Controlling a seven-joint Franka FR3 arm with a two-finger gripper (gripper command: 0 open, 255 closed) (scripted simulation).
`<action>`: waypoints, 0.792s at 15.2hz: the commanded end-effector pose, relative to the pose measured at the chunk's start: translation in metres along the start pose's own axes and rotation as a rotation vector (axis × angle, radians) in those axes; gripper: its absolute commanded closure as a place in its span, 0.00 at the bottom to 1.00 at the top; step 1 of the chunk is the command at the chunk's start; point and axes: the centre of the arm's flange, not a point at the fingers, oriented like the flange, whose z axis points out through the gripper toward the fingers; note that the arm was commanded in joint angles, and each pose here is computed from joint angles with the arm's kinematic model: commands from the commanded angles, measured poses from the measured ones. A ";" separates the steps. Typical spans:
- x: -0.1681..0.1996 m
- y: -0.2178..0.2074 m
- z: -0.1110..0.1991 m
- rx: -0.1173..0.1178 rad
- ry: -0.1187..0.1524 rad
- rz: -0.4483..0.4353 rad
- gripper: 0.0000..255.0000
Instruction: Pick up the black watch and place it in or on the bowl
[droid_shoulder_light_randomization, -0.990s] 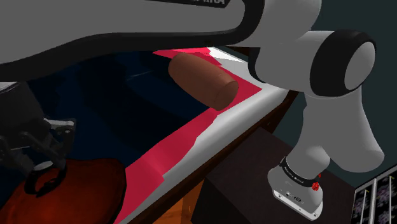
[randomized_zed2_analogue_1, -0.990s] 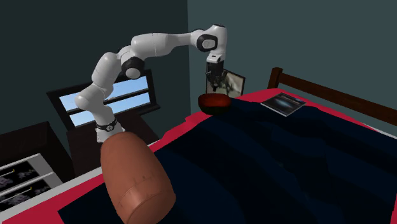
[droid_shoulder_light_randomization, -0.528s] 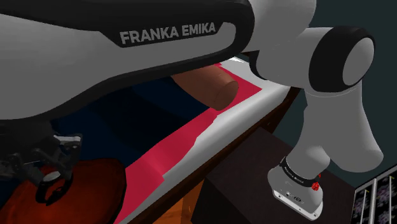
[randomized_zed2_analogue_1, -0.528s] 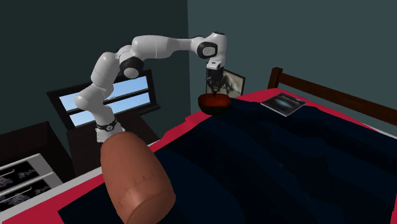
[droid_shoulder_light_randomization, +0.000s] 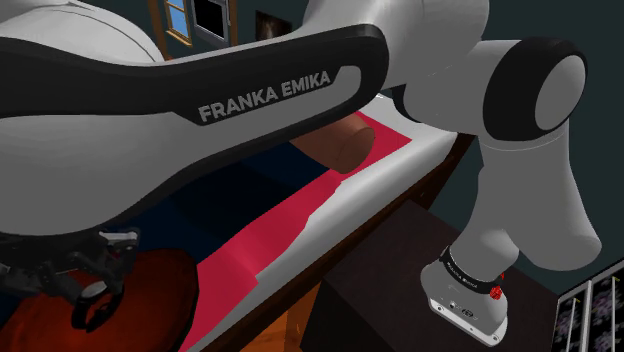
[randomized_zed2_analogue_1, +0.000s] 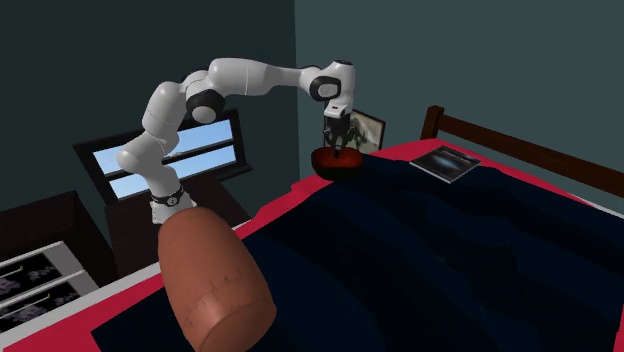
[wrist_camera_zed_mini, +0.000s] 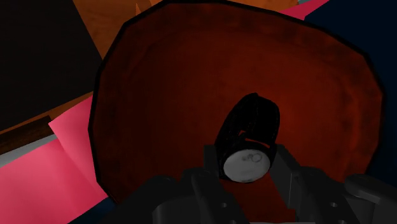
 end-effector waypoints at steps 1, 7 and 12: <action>0.000 0.000 0.001 0.000 0.000 0.000 1.00; 0.000 0.000 0.001 0.000 0.000 0.000 0.00; 0.000 0.000 -0.012 0.000 0.000 0.000 0.00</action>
